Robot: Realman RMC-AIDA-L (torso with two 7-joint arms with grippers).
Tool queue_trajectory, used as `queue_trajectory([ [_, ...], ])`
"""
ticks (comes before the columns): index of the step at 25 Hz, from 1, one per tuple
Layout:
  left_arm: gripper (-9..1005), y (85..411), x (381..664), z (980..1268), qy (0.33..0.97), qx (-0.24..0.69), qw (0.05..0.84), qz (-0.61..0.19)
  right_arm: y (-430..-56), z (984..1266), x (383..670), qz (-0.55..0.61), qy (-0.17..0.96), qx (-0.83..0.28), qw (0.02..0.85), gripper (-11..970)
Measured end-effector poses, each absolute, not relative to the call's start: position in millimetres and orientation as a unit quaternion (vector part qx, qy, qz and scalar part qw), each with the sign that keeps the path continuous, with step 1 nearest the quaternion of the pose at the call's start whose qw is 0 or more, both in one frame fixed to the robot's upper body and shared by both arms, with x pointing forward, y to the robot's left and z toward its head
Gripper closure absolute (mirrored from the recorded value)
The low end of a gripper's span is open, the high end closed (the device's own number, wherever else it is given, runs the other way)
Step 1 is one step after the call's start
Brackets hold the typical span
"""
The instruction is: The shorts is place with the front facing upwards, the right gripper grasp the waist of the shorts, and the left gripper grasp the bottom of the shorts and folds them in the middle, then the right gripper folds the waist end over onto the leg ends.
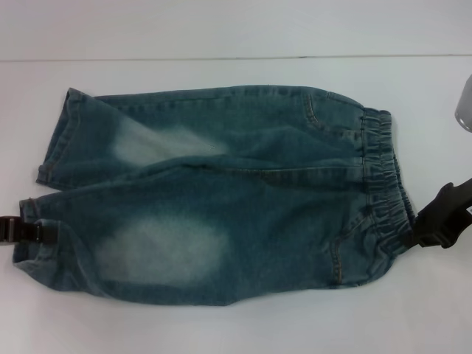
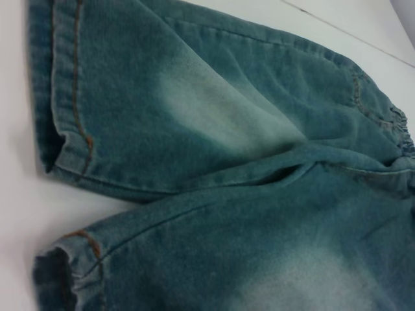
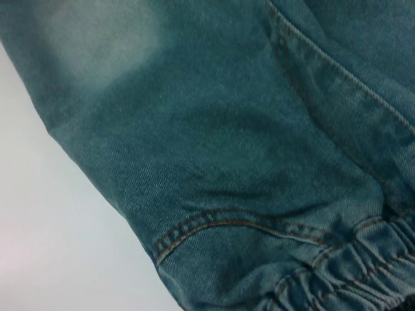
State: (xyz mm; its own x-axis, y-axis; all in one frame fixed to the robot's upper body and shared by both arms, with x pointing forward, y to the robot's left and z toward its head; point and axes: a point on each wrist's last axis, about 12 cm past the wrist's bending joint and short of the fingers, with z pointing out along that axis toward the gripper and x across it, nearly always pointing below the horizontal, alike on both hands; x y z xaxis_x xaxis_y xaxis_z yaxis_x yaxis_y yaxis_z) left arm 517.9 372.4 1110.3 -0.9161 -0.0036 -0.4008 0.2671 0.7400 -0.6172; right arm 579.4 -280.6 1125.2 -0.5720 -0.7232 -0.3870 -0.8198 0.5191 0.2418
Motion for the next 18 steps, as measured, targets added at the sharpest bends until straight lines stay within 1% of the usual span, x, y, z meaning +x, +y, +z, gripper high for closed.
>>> queue_trajectory([
  [6,935,368,516,1113,0.907,0.080,0.180,-0.372,-283,1129,580,0.209,0.862,-0.444,0.131,876],
  [12,930,370,517,1121,0.895,0.079,0.197,-0.391,-288,1137,583,0.232,0.858,-0.428,0.164,917],
  [13,929,370,518,1123,0.892,0.077,0.203,-0.396,-290,1140,584,0.243,0.857,-0.415,0.182,917],
  [18,926,375,524,1129,0.880,0.058,0.237,-0.408,-294,1146,586,0.267,0.854,-0.391,0.216,917],
])
